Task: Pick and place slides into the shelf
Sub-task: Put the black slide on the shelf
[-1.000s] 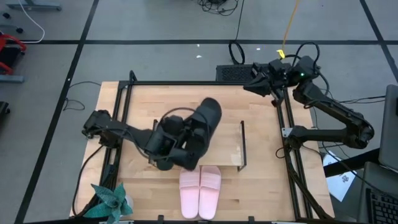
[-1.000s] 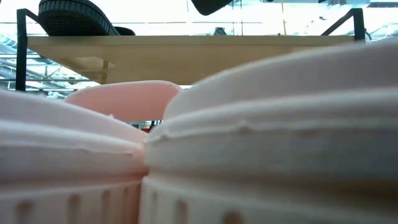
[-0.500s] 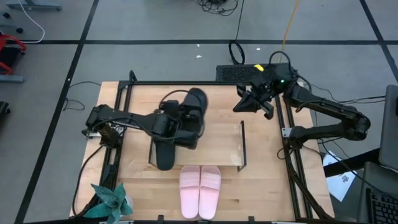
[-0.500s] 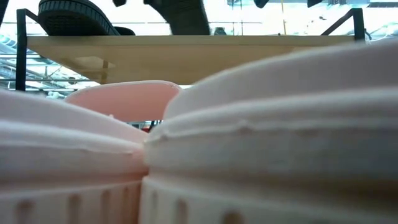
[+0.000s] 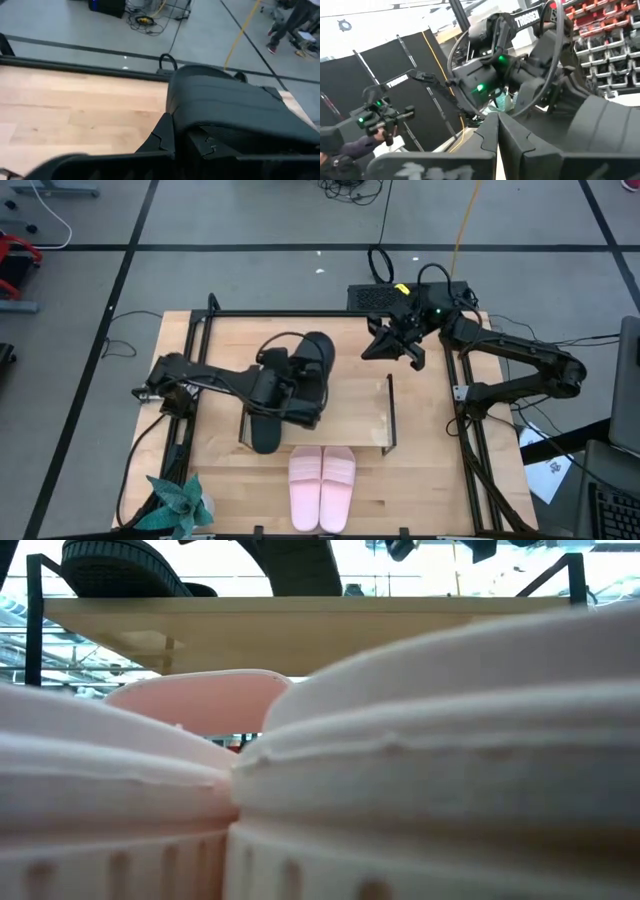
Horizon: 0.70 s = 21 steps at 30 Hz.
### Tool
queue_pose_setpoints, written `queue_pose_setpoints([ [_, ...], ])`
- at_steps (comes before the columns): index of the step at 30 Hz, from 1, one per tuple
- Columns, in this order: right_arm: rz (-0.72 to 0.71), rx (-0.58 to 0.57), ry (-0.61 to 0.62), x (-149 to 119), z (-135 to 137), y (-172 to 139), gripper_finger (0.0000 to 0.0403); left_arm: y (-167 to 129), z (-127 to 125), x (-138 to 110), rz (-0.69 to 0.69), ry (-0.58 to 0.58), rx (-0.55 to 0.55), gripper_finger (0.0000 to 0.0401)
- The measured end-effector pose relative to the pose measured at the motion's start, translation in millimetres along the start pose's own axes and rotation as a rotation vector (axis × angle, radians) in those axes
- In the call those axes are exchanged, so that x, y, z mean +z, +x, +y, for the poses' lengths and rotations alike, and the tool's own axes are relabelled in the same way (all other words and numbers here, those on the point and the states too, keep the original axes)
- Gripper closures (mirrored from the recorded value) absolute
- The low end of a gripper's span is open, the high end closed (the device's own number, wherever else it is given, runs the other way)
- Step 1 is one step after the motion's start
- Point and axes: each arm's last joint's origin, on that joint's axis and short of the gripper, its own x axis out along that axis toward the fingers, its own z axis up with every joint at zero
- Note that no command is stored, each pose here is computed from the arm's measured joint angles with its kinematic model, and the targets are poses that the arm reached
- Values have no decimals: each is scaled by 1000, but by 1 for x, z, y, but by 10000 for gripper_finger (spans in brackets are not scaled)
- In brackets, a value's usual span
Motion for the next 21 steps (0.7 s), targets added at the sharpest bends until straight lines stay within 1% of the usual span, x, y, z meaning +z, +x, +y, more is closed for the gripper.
queue_pose_setpoints([
  [5,1,1,25,0,0,0,403,6,-3,-14,56,16,36,401],
  [10,1,1,26,0,0,0,403,0,-2,-13,65,9,25,401],
  [17,2,2,27,0,0,0,403,2,-5,-29,83,18,39,401],
  [21,16,16,40,-3,2,4,403,2,-4,-24,57,23,32,401],
])
